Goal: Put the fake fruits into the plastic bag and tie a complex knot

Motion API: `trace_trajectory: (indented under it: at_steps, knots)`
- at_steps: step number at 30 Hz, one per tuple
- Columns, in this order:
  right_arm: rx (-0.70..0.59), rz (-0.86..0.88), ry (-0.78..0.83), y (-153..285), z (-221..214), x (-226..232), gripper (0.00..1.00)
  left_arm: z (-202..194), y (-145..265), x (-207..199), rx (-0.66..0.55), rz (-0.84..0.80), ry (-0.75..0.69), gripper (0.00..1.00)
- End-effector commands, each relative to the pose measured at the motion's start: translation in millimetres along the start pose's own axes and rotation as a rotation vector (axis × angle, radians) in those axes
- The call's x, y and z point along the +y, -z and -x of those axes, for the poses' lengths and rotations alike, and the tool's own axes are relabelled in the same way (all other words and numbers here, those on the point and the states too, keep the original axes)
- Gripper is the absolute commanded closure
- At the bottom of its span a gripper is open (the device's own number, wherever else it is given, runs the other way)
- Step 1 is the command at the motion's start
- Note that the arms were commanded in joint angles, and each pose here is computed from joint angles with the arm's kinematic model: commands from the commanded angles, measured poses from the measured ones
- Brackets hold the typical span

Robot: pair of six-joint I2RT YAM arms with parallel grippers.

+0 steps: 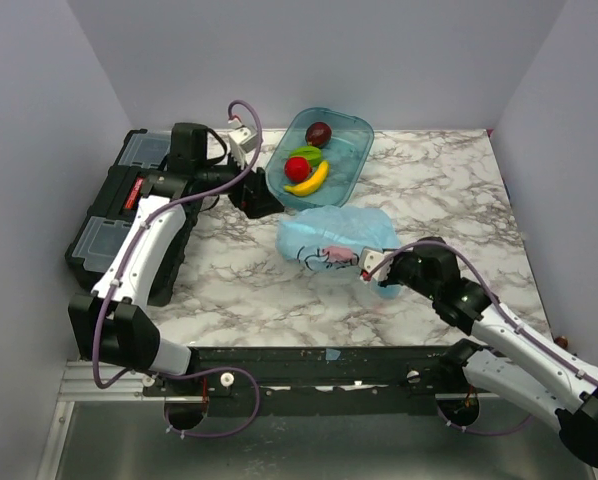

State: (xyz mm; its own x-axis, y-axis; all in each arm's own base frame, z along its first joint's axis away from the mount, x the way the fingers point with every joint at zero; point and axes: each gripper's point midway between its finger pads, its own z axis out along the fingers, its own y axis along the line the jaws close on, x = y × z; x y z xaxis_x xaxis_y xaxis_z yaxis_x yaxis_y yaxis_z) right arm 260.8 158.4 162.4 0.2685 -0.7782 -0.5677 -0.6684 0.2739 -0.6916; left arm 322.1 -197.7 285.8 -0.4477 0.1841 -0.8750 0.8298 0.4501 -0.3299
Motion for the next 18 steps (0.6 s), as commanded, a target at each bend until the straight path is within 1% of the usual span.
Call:
trace_trajectory:
  at_steps: [1, 4, 7, 10, 12, 13, 14, 15, 16, 17, 18]
  knots:
    - [-0.042, -0.052, 0.197, -6, 5, -8, 0.99, 1, -18, -22, 0.016, -0.071, -0.08, 0.02]
    - [-0.026, -0.04, 0.188, -9, 1, -5, 0.99, -17, -25, -35, 0.067, -0.125, -0.096, 0.02]
    - [-0.044, -0.045, 0.181, -9, 3, -3, 0.99, -44, -32, -44, 0.143, -0.177, -0.086, 0.02]
    - [-0.084, -0.041, 0.171, -7, 11, -2, 0.99, -73, -42, -29, 0.223, -0.123, -0.089, 0.02]
    - [-0.119, -0.049, 0.154, -3, 18, -3, 0.99, -81, -48, -18, 0.251, -0.082, -0.091, 0.02]
    - [-0.13, -0.054, 0.137, 0, 21, -5, 0.98, -85, -49, -14, 0.273, -0.065, -0.088, 0.07]
    - [-0.129, -0.057, 0.114, 2, 22, -6, 0.96, -86, -50, -13, 0.293, -0.067, -0.08, 0.2]
    - [-0.118, -0.065, 0.082, 4, 22, -9, 0.92, -89, -48, -15, 0.319, -0.086, -0.067, 0.38]
    - [-0.106, -0.066, 0.027, 6, 22, -10, 0.83, -92, -45, -14, 0.341, -0.091, -0.049, 0.58]
    - [-0.08, -0.069, -0.018, 8, 19, -13, 0.68, -92, -41, -12, 0.339, -0.095, -0.018, 0.84]
    - [-0.053, -0.064, -0.088, 11, 18, -14, 0.47, -89, -35, -7, 0.312, -0.106, 0.031, 0.98]
